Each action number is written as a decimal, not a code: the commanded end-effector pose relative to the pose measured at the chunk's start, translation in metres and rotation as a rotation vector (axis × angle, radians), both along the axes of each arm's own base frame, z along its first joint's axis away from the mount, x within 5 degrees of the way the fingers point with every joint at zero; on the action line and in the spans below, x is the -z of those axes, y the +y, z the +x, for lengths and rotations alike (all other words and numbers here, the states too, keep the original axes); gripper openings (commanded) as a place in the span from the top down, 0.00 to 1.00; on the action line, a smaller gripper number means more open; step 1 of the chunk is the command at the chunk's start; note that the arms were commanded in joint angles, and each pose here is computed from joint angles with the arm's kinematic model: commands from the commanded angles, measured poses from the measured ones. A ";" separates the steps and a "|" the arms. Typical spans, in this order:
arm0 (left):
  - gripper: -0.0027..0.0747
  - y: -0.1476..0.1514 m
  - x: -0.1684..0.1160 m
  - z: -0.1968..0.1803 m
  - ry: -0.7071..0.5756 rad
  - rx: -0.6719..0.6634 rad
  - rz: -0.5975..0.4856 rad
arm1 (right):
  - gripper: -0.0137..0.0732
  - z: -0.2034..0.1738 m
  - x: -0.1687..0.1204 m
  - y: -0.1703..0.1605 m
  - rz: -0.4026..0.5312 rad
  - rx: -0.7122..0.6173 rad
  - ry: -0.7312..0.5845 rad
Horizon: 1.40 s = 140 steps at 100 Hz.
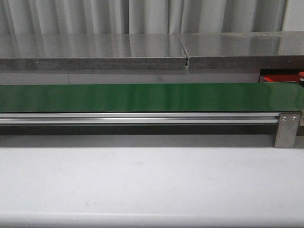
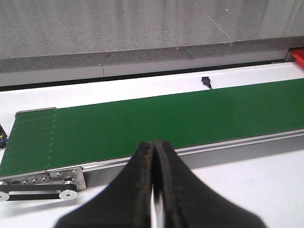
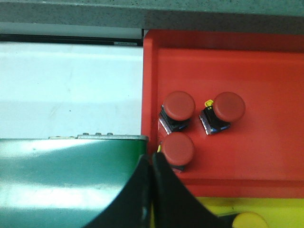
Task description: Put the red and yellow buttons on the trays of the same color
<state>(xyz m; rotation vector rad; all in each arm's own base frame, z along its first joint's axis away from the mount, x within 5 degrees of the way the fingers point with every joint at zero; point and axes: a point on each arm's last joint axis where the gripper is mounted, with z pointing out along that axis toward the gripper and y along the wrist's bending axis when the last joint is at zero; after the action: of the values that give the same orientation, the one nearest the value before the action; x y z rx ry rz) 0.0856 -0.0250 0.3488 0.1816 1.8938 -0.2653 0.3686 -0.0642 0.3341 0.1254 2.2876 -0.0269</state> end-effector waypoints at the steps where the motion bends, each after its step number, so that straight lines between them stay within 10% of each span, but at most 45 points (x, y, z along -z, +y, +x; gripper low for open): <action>1: 0.99 0.000 -0.014 0.002 -0.085 -0.010 -0.037 | 0.97 -0.027 -0.038 0.005 -0.042 0.009 -0.167; 76: 0.99 0.000 -0.014 0.002 -0.085 -0.010 -0.037 | 0.98 -0.201 -0.069 0.038 -0.063 0.024 -0.336; 140: 0.99 0.000 -0.014 0.002 -0.085 -0.010 -0.037 | 0.98 -0.281 -0.036 0.054 -0.072 0.019 -0.431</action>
<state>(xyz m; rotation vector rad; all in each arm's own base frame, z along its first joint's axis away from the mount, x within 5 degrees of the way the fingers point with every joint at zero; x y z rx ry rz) 0.0856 -0.0250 0.3488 0.1816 1.8938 -0.2653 0.0862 -0.0094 0.3614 0.1165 1.9426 -0.0623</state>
